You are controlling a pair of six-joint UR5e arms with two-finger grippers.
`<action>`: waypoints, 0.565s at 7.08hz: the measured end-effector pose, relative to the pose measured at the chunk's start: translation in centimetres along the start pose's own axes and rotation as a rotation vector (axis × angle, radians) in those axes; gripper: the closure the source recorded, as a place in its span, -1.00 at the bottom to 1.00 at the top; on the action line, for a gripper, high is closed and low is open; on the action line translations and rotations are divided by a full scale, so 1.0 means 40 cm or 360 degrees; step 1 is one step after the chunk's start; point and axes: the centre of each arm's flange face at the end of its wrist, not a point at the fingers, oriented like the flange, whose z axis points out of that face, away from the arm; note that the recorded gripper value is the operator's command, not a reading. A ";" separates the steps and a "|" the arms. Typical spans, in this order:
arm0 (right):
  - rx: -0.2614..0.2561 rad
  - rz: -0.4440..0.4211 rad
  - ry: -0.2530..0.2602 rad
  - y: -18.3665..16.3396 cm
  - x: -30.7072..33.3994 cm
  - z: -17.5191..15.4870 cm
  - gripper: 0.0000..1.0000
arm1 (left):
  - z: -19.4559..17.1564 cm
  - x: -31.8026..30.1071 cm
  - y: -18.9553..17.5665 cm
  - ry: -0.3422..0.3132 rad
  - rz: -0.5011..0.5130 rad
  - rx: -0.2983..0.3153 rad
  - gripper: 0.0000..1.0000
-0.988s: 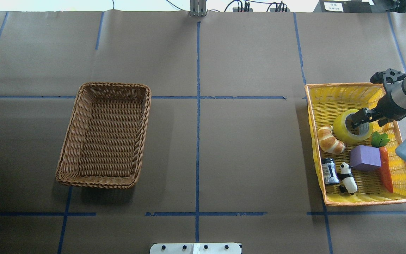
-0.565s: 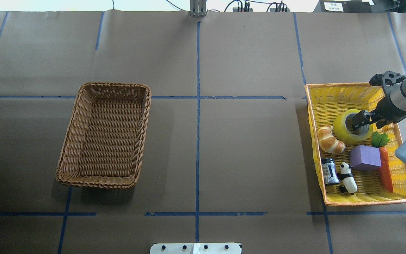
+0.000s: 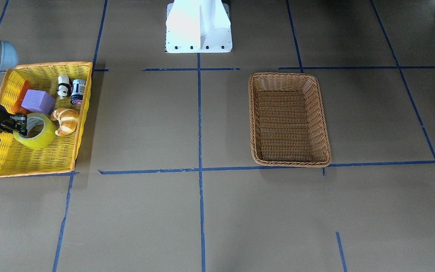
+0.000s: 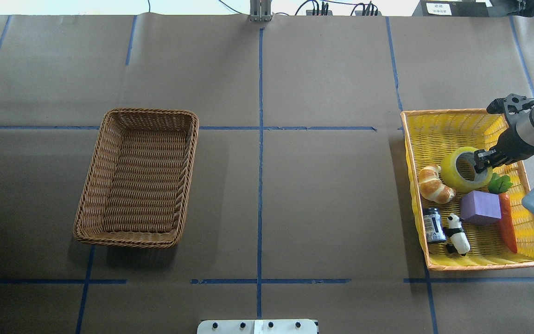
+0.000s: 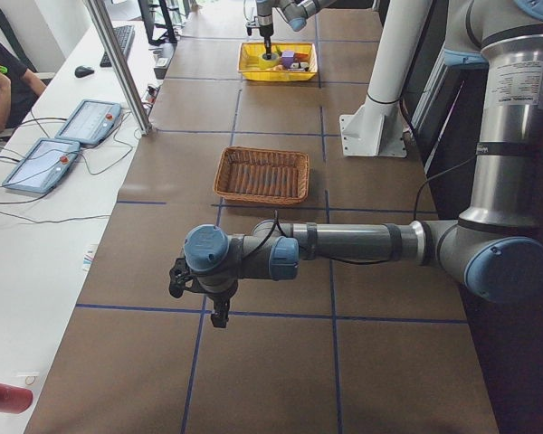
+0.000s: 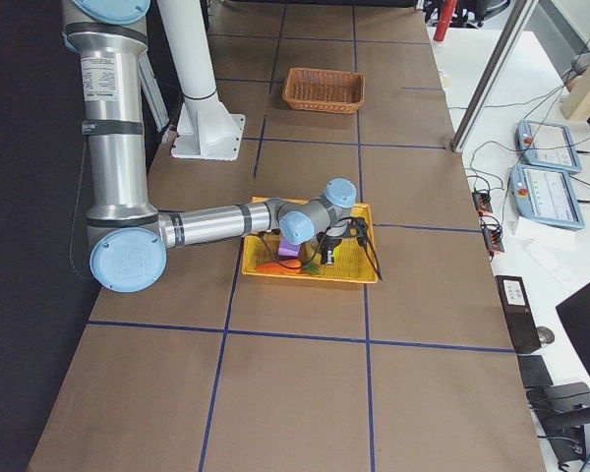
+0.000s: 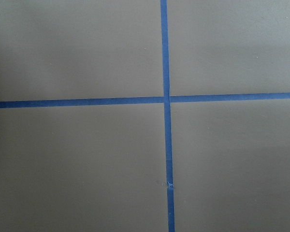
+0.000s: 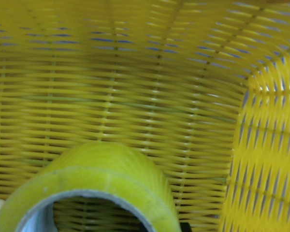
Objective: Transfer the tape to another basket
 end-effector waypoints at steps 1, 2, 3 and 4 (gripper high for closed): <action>0.0023 -0.0004 -0.0019 0.006 0.000 -0.028 1.00 | 0.000 0.002 0.000 0.0015 -0.0001 0.0001 -1.00; 0.0072 0.0005 -0.0047 0.013 0.005 -0.082 1.00 | -0.001 0.006 0.000 0.0034 -0.0001 0.0002 -1.00; 0.0128 0.0027 -0.0093 0.014 0.013 -0.148 1.00 | -0.002 0.008 0.000 0.0043 -0.0001 0.0003 -1.00; 0.0177 0.0046 -0.0165 0.008 0.020 -0.219 1.00 | -0.003 0.010 0.000 0.0045 0.0001 0.0005 -1.00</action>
